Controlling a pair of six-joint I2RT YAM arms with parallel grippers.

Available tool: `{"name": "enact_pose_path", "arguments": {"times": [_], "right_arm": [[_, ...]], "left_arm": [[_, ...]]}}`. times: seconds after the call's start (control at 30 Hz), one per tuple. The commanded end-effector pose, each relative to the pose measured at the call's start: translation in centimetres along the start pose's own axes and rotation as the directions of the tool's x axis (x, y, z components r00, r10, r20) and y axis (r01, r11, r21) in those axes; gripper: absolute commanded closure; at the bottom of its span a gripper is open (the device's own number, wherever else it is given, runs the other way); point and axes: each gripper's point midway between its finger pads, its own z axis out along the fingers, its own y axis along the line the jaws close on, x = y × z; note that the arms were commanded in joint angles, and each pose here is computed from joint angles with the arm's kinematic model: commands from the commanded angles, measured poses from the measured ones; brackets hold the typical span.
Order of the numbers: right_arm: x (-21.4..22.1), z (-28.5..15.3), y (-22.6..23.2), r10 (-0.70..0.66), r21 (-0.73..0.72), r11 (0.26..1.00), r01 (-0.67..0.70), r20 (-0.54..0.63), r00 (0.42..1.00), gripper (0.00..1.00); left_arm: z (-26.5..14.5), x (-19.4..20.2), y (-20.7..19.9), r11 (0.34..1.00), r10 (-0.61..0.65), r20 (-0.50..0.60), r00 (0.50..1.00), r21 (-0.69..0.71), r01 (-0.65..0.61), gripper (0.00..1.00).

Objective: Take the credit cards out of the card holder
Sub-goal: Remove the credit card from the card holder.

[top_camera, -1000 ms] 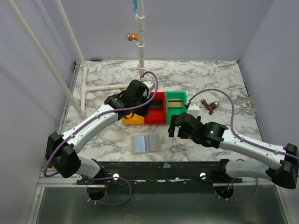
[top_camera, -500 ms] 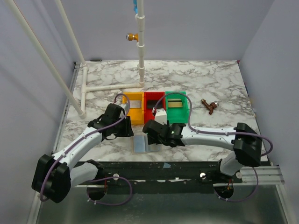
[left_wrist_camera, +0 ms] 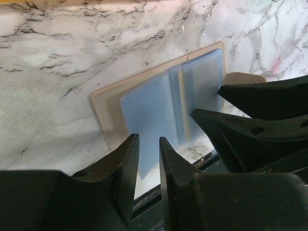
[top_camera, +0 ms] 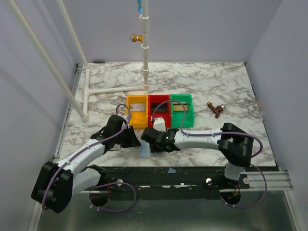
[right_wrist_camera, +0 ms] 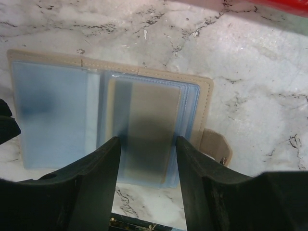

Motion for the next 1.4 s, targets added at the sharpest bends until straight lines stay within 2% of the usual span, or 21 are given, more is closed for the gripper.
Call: {"name": "enact_pose_path", "arguments": {"times": [0.0, 0.37, 0.63, 0.87, 1.07, 1.37], "right_arm": [[-0.4, 0.1, 1.4, 0.004, -0.03, 1.0, -0.004, 0.003, 1.0, 0.49], [-0.9, -0.8, 2.0, -0.058, 0.041, 0.998, 0.056, 0.041, 0.997, 0.5], [0.6, 0.2, 2.2, -0.054, 0.025, 0.998, 0.054, -0.004, 0.999, 0.47], [0.4, -0.1, 3.7, -0.024, -0.054, 0.998, 0.024, -0.001, 1.0, 0.47], [0.1, -0.8, 5.6, 0.009, -0.161, 0.987, -0.008, 0.002, 1.0, 0.41], [-0.9, -1.5, 6.3, 0.031, -0.196, 0.98, -0.024, 0.033, 0.999, 0.36]], "left_arm": [[0.2, -0.5, -1.4, 0.997, -0.019, 0.017, 1.0, 0.081, 0.018, 0.77], [1.0, 0.3, -0.6, 0.997, -0.031, -0.009, 0.999, 0.071, 0.032, 0.83], [1.0, 0.6, 0.3, 0.999, -0.034, -0.003, 0.999, 0.031, 0.034, 0.84], [0.8, 0.9, 0.7, 0.999, -0.031, -0.001, 1.0, 0.018, 0.031, 0.85], [0.5, 0.8, 0.7, 1.0, -0.026, 0.004, 1.0, 0.011, 0.026, 0.85], [0.0, 0.5, 0.8, 1.0, -0.026, 0.023, 0.999, -0.006, 0.026, 0.85]]}}
